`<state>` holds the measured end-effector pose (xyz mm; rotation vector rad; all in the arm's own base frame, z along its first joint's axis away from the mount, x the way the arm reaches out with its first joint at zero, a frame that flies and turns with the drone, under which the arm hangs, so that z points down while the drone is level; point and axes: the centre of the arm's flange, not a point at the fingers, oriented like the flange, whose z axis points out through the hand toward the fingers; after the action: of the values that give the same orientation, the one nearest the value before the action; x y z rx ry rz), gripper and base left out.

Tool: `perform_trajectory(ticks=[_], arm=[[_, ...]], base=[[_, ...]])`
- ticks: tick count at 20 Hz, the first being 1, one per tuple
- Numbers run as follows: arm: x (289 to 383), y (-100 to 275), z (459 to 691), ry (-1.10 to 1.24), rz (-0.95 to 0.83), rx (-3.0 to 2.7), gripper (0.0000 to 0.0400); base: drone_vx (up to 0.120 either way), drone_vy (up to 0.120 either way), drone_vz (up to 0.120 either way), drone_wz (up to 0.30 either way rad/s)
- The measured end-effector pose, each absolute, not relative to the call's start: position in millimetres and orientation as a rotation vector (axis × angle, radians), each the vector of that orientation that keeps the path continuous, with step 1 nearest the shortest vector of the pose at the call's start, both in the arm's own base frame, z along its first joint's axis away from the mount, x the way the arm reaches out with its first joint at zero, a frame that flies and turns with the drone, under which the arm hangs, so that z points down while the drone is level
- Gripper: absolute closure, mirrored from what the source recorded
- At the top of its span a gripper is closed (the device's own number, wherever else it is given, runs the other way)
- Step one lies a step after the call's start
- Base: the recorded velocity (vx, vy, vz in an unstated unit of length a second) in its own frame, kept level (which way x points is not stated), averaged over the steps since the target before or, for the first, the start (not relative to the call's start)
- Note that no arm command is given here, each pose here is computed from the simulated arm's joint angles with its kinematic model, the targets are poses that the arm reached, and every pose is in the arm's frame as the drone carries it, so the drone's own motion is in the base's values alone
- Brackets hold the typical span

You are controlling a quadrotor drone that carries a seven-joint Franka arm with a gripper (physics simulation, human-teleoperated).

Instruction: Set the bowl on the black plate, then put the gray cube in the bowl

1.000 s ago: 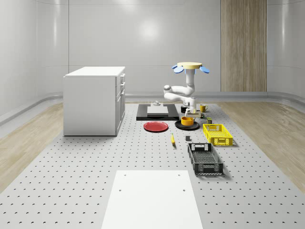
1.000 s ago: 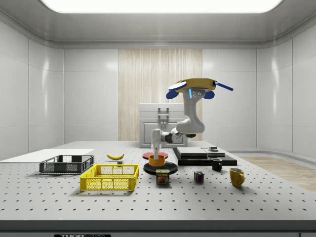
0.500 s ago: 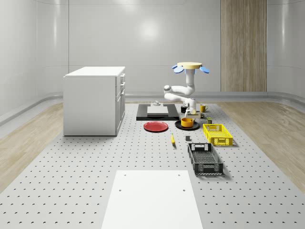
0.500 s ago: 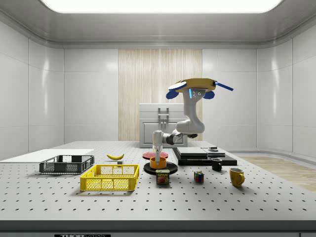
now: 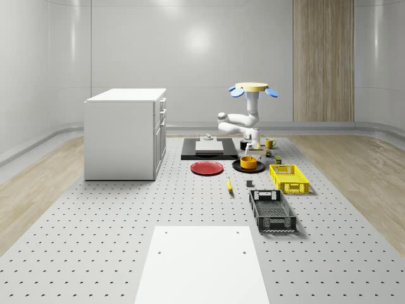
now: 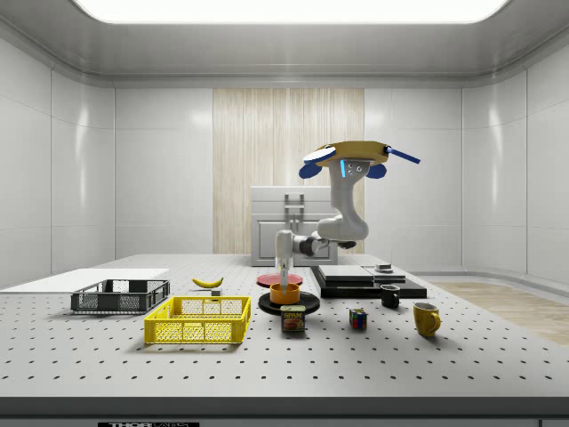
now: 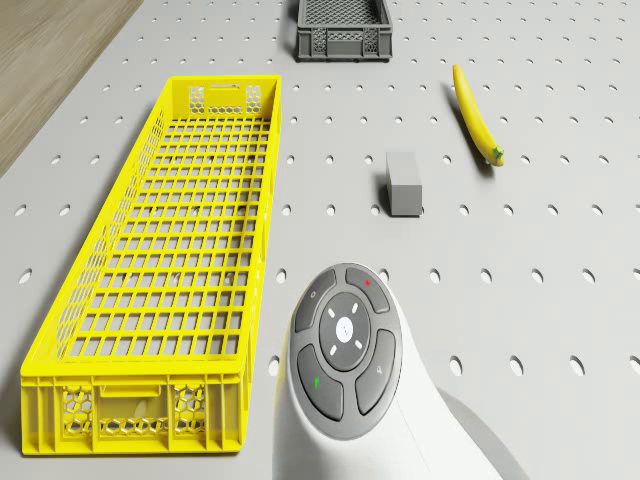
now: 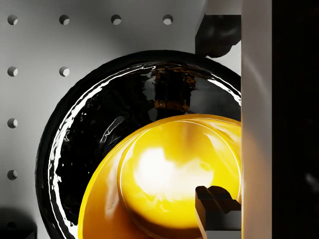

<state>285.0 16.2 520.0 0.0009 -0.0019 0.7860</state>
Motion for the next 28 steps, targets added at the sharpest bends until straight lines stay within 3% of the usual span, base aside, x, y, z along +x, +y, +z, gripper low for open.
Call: perform_trajectory(ticks=[4, 15, 28], arm=[[284.9, 16.2, 505.6, -0.002, 0.786, 0.001, 0.0005], [284.8, 16.1, 493.7, -0.002, 0.786, 0.001, 0.0], [284.8, 16.1, 492.7, -0.002, 0.786, 0.001, 0.0]], base=[[0.01, -0.01, 0.0, 0.0], [0.12, -0.12, 0.0, 0.0], [0.12, -0.003, 0.0, 0.0]])
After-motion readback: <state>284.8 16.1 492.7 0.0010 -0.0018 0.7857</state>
